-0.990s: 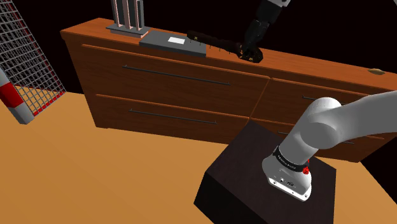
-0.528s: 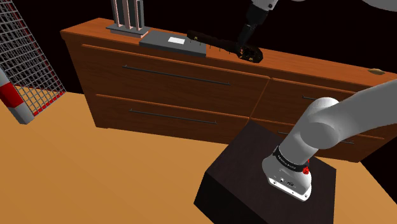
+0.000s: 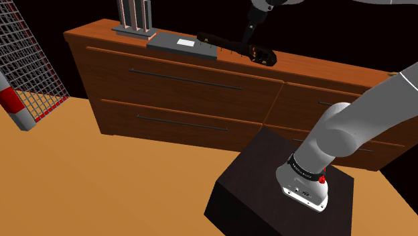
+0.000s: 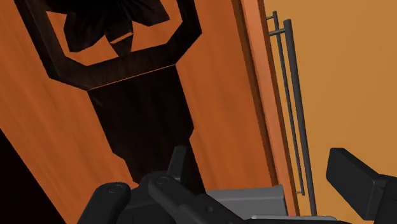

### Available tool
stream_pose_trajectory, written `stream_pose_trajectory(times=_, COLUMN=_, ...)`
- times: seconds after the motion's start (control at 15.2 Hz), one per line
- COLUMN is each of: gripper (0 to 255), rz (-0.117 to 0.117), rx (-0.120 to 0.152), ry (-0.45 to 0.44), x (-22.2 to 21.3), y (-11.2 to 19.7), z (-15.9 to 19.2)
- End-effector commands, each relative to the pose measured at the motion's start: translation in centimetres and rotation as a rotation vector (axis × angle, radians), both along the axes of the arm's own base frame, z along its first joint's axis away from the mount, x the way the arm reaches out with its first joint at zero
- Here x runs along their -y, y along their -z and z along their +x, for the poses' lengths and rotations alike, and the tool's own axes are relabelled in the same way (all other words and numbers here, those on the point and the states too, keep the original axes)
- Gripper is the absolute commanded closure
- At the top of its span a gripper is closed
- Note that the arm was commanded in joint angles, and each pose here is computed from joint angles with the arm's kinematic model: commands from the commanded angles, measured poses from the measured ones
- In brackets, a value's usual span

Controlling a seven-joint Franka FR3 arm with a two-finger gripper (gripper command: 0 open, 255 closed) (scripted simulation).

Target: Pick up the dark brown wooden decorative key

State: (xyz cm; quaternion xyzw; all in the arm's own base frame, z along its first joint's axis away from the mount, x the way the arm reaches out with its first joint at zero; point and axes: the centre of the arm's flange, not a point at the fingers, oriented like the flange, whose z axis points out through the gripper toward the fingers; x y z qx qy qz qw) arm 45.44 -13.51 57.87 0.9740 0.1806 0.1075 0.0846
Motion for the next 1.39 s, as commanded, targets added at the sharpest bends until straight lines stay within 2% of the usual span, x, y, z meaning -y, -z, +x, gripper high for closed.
stream_pose_trajectory(times=0.0, gripper=0, rz=-0.041, rx=0.01, ry=-0.041, x=0.9, y=0.1, z=2.0)
stream_pose_trajectory(times=0.33, gripper=0, rz=-0.139, rx=0.034, ry=-0.139, x=3.2, y=0.2, z=7.1)
stream_pose_trajectory(times=0.4, gripper=0, rz=-0.15, rx=0.036, ry=-0.15, x=3.5, y=0.2, z=7.7)
stream_pose_trajectory(times=0.99, gripper=0, rz=-0.15, rx=0.036, ry=-0.15, x=3.5, y=4.2, z=7.7)
stream_pose_trajectory(times=1.06, gripper=255, rz=-0.15, rx=0.036, ry=-0.15, x=3.5, y=4.3, z=7.6)
stream_pose_trajectory(times=1.32, gripper=255, rz=-0.15, rx=0.036, ry=-0.15, x=3.5, y=4.3, z=7.6)
